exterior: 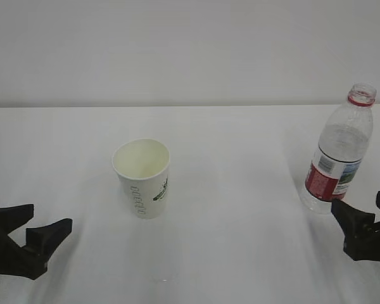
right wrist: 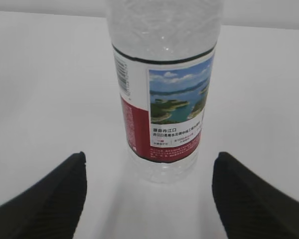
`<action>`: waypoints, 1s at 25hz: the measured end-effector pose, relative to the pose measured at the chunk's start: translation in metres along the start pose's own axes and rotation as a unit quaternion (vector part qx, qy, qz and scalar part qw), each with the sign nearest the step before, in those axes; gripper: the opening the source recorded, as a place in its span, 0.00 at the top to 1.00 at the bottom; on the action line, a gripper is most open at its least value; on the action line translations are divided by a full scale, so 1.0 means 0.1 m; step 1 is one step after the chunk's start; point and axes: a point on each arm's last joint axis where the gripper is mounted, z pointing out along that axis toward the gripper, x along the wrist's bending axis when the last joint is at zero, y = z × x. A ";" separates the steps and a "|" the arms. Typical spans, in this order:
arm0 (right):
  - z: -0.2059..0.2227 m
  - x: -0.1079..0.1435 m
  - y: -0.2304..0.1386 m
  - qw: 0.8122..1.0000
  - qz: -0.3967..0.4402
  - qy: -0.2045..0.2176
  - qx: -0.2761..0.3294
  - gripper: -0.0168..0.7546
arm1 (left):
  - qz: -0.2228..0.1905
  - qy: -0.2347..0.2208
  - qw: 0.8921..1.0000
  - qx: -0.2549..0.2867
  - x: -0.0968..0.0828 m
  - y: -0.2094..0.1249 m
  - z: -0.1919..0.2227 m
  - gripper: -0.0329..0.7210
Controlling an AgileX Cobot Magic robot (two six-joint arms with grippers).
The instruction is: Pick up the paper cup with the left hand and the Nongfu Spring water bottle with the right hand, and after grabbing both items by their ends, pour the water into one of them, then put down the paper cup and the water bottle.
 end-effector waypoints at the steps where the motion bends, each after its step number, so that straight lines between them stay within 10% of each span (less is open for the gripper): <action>1: 0.00 0.00 -0.01 1.000 -0.002 0.000 0.002 0.21 | 0.000 0.000 1.000 0.000 0.00 0.00 0.00 0.18; 25: 0.15 0.03 -0.09 0.999 -0.036 0.015 0.025 0.21 | 0.000 0.000 1.000 0.000 0.00 0.00 0.00 0.18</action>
